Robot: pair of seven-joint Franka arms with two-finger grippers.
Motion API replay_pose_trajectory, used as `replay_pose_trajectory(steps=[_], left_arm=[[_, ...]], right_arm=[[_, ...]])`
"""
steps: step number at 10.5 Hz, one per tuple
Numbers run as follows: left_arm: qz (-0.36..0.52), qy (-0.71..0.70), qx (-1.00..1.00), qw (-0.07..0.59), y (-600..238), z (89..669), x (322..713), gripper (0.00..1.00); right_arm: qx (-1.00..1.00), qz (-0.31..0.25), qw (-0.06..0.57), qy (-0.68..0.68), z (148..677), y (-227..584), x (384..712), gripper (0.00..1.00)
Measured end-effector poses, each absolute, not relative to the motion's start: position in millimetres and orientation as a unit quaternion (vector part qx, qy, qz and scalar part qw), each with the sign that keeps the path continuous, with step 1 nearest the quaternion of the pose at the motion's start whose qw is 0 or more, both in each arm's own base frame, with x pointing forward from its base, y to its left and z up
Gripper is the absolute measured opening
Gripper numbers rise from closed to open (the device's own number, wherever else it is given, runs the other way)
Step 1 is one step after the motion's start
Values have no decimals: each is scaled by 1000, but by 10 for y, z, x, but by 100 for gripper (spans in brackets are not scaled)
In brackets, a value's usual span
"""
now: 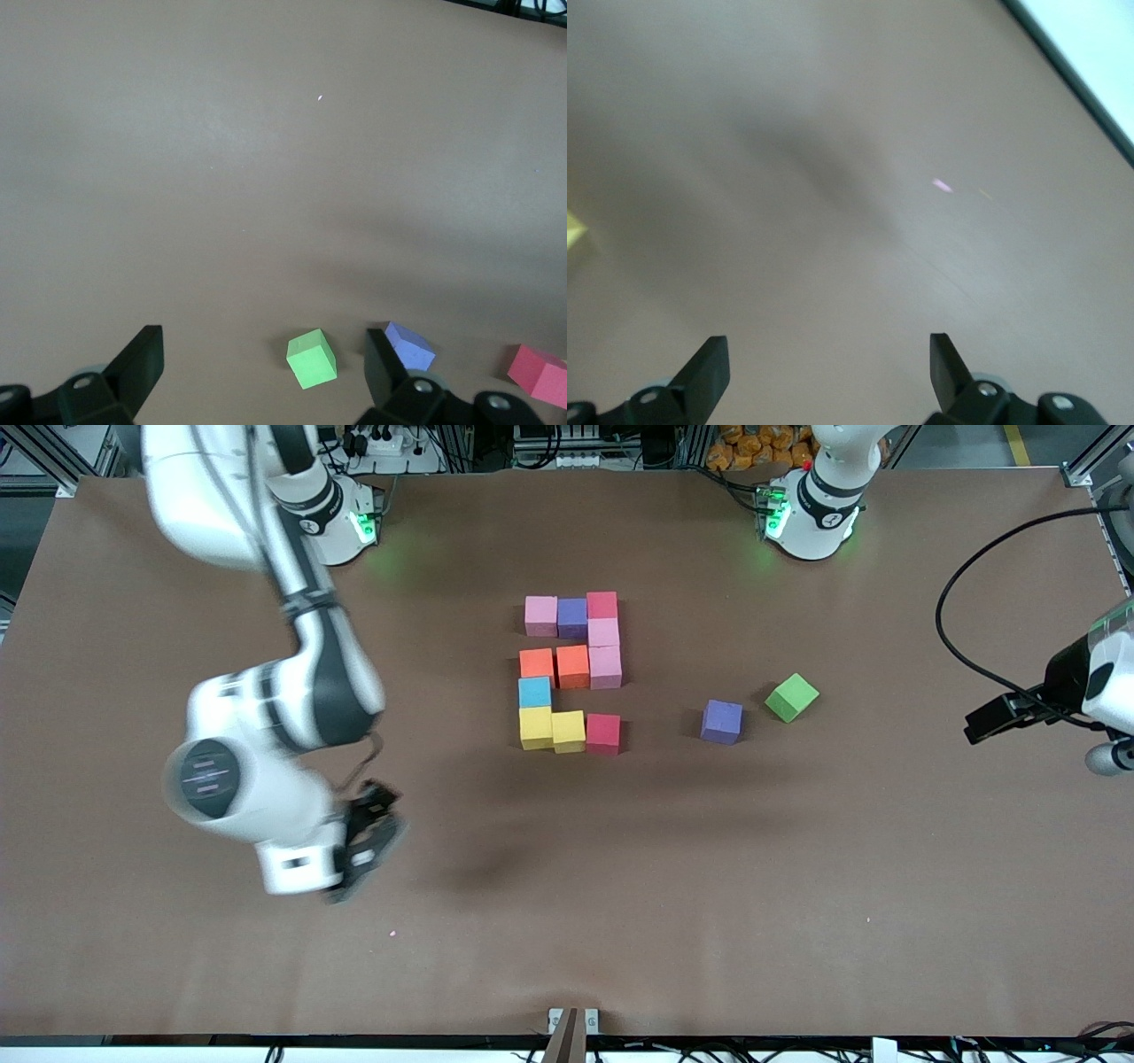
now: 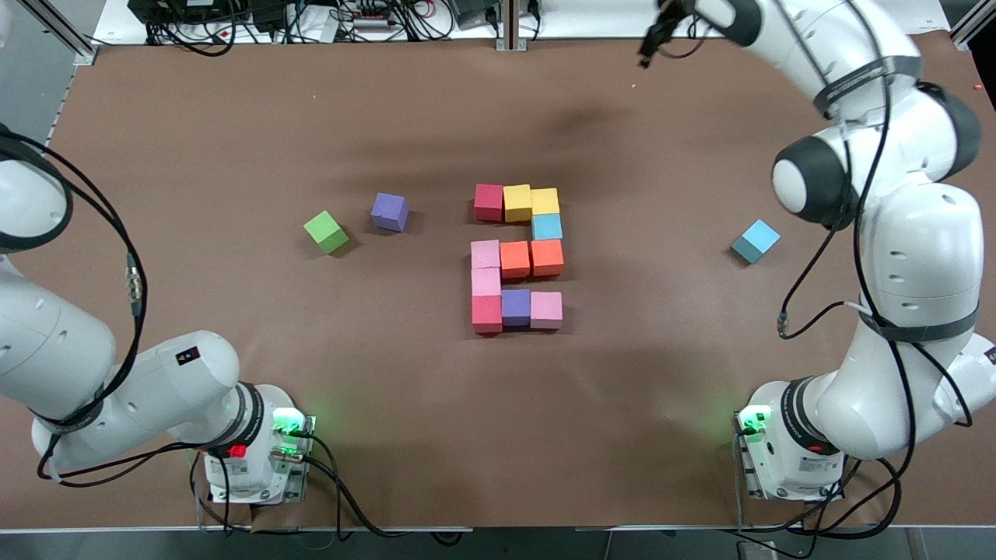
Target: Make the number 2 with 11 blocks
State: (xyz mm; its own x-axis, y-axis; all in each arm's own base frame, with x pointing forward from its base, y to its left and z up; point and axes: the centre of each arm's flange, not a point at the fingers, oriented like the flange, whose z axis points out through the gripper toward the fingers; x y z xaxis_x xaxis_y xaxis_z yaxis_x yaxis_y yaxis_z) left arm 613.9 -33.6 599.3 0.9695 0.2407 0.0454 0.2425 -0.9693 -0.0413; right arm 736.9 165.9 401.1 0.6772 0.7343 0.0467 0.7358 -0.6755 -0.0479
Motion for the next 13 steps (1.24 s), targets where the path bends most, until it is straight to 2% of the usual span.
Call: replay_pose_trajectory(steps=[2, 4, 7, 10, 13], left_arm=[[-23, -117, -993, 17, -384, 6069, 6096, 100], [-24, -91, -995, 18, -447, 6122, 6044, 100], [-19, -81, -996, 20, -493, 6113, 6001, 100], [-17, -50, -998, 25, -640, 6125, 5924, 100], [-11, -46, -999, 11, -748, 6133, 5828, 100]], right_arm=[[-939, -15, 31, -341, 4026, 688, 7520, 100], [-955, -13, 31, -294, 4045, 0, 7537, 100], [-981, -2, 30, -192, 4286, -37, 7442, 100], [-987, 49, 47, -144, 4436, -115, 7046, 100], [-988, 73, 26, -132, 4504, -309, 6662, 100]])
